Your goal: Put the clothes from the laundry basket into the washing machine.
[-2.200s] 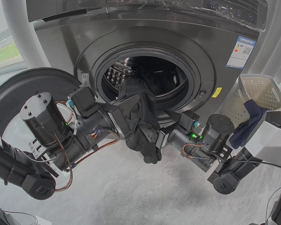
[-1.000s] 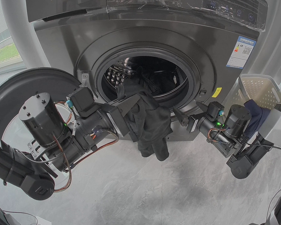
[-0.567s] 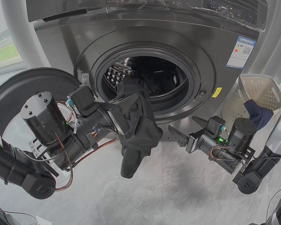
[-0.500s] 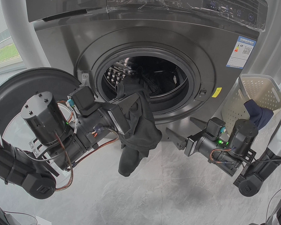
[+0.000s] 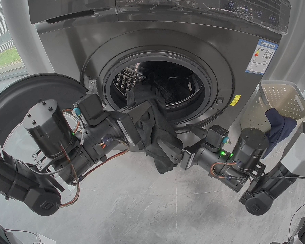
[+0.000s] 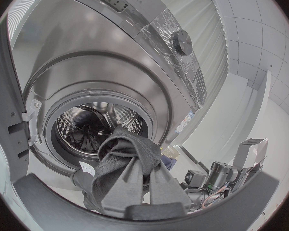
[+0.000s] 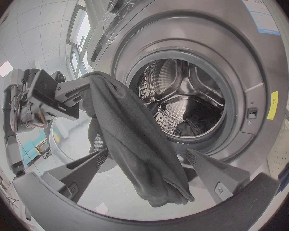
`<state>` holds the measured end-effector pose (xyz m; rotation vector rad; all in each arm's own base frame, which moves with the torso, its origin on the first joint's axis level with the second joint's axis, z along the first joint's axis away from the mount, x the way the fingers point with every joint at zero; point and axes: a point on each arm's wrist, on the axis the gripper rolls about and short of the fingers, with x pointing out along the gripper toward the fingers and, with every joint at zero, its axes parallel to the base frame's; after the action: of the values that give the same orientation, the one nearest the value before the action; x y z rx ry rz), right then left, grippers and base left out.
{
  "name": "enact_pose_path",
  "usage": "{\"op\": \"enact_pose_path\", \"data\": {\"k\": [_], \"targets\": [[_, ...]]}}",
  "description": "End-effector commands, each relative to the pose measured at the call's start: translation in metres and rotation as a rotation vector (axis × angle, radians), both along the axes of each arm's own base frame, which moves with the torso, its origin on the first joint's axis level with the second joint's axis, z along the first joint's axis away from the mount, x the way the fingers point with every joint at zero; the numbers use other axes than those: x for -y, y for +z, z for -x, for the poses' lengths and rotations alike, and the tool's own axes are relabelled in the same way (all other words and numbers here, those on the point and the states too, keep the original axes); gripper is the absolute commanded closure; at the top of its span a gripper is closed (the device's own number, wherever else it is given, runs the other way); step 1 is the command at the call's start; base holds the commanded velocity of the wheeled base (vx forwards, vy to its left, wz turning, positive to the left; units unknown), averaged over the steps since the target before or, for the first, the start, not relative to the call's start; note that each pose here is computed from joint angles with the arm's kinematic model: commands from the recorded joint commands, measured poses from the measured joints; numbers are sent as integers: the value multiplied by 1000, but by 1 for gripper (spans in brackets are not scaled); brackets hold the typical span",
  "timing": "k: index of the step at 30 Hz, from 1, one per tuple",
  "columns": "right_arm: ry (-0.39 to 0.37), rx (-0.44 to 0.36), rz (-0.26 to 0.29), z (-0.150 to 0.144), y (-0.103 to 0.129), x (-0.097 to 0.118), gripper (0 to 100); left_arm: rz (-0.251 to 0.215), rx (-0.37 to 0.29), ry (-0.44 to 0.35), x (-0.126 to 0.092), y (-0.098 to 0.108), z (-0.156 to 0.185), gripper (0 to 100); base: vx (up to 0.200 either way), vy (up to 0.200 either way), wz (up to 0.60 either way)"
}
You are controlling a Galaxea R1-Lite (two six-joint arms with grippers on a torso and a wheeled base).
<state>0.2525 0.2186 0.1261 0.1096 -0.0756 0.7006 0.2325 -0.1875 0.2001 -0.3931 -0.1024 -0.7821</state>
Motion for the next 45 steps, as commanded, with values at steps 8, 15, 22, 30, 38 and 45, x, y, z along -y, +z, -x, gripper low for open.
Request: {"op": "enact_pose_path", "data": {"k": [8,15,22,30,38,45], "targets": [[-7,26,-28,-37,-19,-32,0,1,1,-7,0,0,3,100,0,0,0],[-4,54,-64,-28,1,-26,100,-16,-21,-1,-1,-7,1,100,0,0,0],[7,62,-68,-2,21,-5,100,-33,-39,22,-6,-14,-7,100,0,0,0],[18,39,-52,23,25,13,100,-41,-54,45,-12,-17,-12,0,0,0,0],[21,53,-71,27,33,15,100,-110,-136,46,-22,-45,-1,0,0,0,0],[27,51,-79,28,33,13,100,-174,-233,38,-25,-76,3,0,0,0,0]]}}
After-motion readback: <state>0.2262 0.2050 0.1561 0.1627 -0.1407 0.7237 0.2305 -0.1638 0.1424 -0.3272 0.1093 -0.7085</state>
